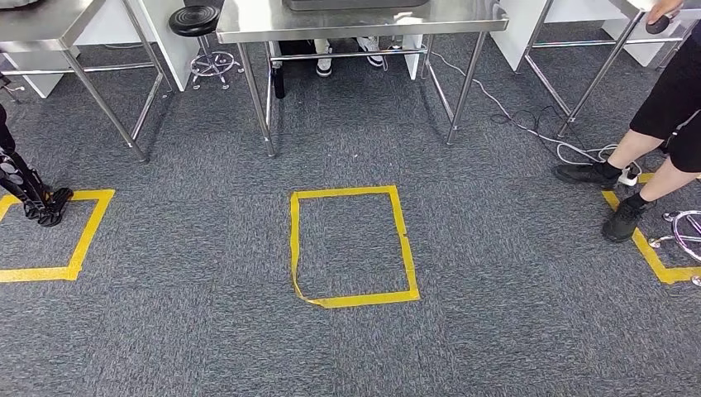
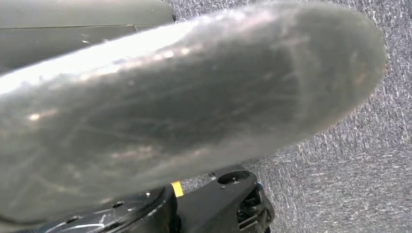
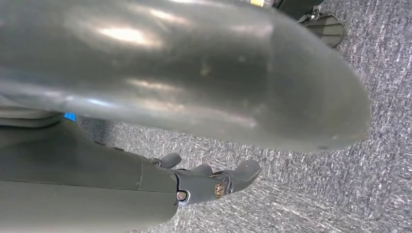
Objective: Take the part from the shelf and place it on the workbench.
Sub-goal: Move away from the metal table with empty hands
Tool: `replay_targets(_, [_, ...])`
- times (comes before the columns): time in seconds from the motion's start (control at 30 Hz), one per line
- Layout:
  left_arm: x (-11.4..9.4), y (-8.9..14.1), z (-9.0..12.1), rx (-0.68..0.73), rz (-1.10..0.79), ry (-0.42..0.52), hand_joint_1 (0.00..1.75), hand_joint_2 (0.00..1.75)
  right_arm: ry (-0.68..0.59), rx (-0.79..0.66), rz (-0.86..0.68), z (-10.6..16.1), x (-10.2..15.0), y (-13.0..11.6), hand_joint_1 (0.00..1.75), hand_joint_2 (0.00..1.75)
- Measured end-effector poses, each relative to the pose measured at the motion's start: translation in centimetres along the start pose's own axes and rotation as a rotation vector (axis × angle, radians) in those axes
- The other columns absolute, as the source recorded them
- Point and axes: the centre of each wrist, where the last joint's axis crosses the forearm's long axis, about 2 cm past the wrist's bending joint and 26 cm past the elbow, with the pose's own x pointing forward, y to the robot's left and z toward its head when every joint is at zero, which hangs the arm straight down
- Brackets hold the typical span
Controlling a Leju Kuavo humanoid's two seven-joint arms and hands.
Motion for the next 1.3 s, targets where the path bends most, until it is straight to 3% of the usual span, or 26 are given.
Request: replay_targets(1.3, [-0.03, -0.37, 0.11, 0.0, 0.0, 0.0, 0.0, 0.0, 0.005, 0.007, 0.007, 0.03, 0.05, 0.14, 0.0, 0.0])
